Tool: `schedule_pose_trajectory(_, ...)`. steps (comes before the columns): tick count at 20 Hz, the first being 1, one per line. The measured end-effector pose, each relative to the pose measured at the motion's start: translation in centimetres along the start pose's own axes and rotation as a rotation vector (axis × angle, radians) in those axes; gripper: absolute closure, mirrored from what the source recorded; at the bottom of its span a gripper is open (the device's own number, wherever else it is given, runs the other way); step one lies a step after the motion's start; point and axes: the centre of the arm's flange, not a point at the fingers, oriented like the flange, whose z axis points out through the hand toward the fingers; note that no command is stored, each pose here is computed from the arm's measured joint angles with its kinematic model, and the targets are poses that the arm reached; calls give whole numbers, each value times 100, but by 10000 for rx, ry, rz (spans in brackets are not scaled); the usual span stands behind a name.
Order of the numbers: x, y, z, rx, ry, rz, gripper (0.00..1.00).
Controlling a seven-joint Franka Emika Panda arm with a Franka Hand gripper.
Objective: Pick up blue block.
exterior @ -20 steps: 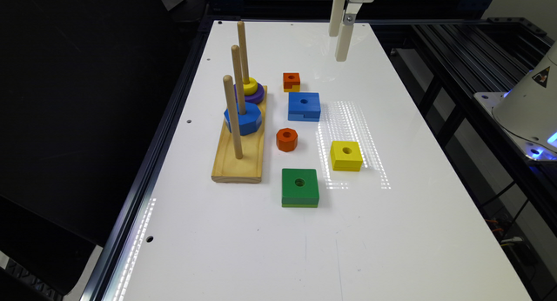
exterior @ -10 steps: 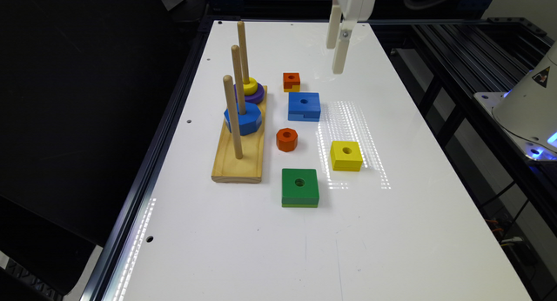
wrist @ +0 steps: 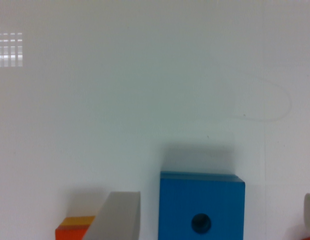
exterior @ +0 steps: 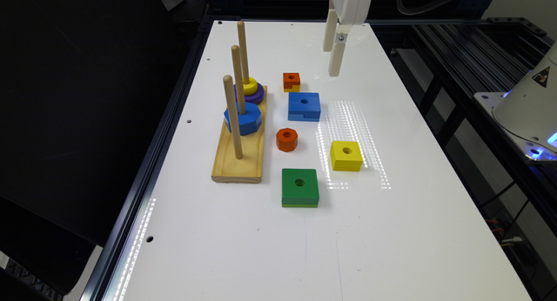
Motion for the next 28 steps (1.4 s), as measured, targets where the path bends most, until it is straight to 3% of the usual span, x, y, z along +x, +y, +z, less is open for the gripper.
schedule_pose_trajectory(4,15,-12,-15,26,31,-2,0)
schedule_pose_trajectory(11,17,-16,19,26,11,-12,0)
schedule_pose_trajectory(16,77,-57,331,159,-19,-66,0)
schedule_pose_trajectory(20,107,-76,326,185,-4,-63,0)
schedule_pose_trajectory(23,147,-72,300,210,63,-36,0)
schedule_pose_trajectory(28,172,-62,299,192,94,-42,0)
